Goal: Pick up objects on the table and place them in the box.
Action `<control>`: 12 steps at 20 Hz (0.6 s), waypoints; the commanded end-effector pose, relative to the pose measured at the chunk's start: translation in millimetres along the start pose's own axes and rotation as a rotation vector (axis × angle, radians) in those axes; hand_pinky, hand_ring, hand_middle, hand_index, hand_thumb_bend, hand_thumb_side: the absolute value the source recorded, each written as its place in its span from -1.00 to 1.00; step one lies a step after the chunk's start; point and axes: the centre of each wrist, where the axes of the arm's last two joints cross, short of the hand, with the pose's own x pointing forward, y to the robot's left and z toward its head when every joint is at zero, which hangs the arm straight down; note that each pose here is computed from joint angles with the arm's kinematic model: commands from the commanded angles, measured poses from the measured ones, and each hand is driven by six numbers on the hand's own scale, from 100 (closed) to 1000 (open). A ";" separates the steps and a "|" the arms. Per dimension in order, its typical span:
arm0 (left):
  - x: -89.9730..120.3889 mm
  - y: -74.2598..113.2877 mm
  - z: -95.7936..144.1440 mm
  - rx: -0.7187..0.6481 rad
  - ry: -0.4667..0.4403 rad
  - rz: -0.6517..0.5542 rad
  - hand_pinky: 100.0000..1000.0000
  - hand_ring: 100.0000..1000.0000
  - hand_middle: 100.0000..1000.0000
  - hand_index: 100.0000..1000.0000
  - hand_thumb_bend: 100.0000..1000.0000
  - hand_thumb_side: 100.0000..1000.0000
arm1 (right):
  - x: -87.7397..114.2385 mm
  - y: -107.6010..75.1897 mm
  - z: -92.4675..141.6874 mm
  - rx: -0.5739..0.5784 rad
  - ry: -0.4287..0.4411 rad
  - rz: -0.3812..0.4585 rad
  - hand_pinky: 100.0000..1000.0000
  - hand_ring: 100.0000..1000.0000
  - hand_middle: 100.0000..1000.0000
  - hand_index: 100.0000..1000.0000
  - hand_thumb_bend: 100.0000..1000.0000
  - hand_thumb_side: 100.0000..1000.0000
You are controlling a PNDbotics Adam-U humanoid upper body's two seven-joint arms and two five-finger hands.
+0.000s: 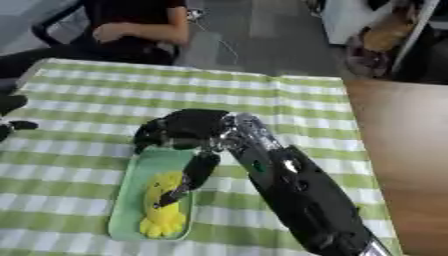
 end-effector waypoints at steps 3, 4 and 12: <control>9.9 2.6 -5.7 0.004 -0.041 -0.008 0.15 0.65 0.77 0.48 0.31 1.00 | -2.2 -10.4 2.2 0.027 -0.031 0.048 -0.28 0.29 0.69 0.67 0.25 0.07; 9.9 2.6 -5.8 0.005 -0.041 -0.008 0.15 0.65 0.77 0.48 0.31 1.00 | -2.3 -10.6 2.4 0.026 -0.030 0.048 -0.28 0.30 0.69 0.67 0.25 0.08; 10.4 2.8 -5.8 0.005 -0.043 -0.010 0.15 0.65 0.76 0.48 0.31 1.00 | -5.9 -9.6 6.3 0.040 -0.002 0.045 0.16 0.58 0.84 0.88 0.28 0.12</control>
